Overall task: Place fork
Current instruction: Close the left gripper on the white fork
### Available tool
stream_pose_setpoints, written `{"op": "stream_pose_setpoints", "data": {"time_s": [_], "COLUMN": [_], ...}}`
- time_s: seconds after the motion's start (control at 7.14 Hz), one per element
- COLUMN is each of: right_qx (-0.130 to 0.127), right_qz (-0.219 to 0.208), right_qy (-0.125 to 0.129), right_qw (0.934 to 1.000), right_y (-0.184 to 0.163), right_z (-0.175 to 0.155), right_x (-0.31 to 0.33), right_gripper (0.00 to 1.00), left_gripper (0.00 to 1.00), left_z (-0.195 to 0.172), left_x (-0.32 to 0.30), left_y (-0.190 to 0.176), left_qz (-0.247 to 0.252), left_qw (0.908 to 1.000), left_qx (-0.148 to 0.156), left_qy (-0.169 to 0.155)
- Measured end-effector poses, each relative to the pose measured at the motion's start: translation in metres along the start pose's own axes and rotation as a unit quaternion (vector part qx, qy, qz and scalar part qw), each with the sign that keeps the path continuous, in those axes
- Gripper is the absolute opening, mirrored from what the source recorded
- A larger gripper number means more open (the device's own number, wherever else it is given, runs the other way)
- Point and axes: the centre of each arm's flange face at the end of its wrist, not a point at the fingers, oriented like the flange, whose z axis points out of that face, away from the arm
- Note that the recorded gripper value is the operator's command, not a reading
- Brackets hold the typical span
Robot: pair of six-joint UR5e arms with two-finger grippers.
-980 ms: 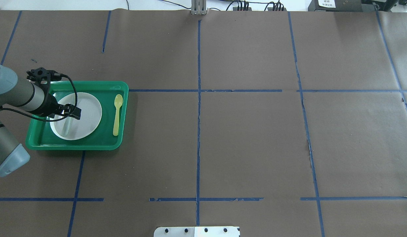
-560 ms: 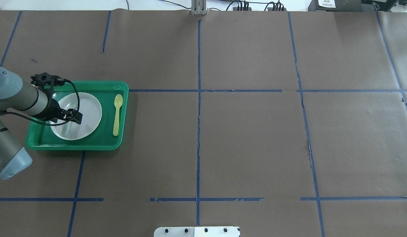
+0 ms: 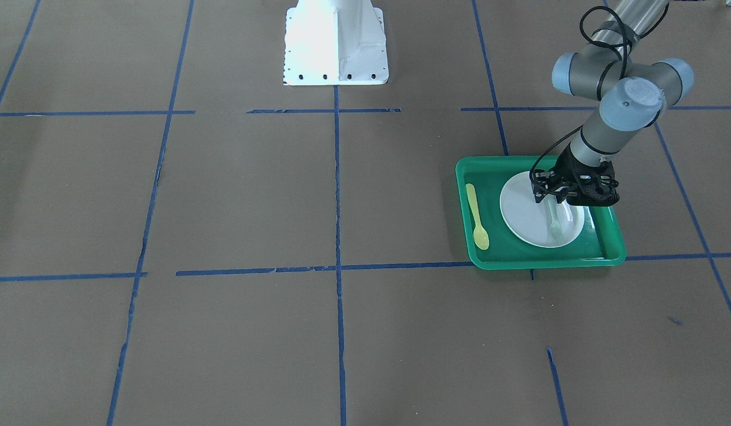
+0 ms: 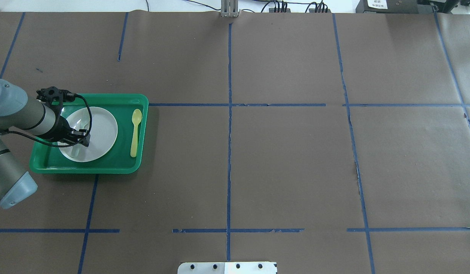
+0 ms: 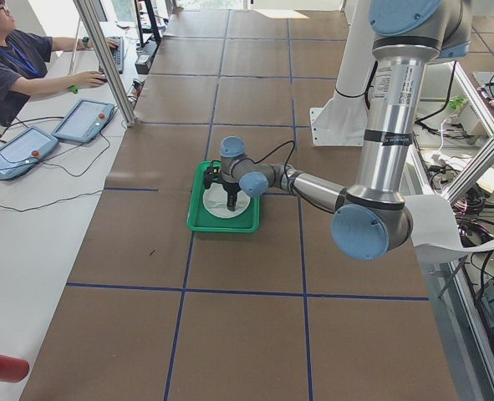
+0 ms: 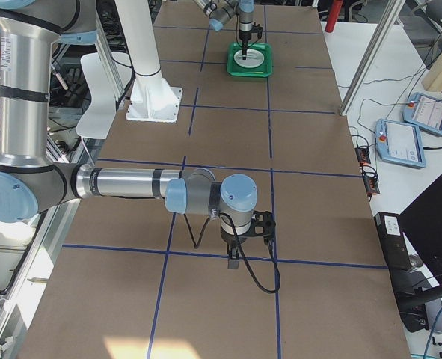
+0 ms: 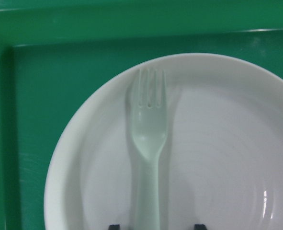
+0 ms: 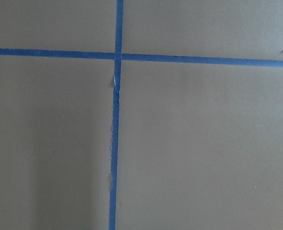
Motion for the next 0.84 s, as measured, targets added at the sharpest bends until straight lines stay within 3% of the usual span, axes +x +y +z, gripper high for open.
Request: {"op": "stream_pose_setpoints", "data": {"time_s": [0.28,0.84], "right_qx": [0.0,0.0], "right_qz": [0.0,0.0], "right_qy": [0.0,0.0], "right_qw": [1.0,1.0], "right_y": [0.0,0.0], "right_z": [0.0,0.0], "right_x": [0.0,0.0], "right_gripper": [1.0,1.0], "left_gripper": [0.0,0.0], "left_z": [-0.0004,-0.0071], "left_x": [0.0001,0.006], "left_y": [0.0003,0.0012], "left_qz": [0.0,0.005], "left_qw": [1.0,0.9999], "left_qx": [-0.001,-0.003], "left_qy": [0.001,0.011]}}
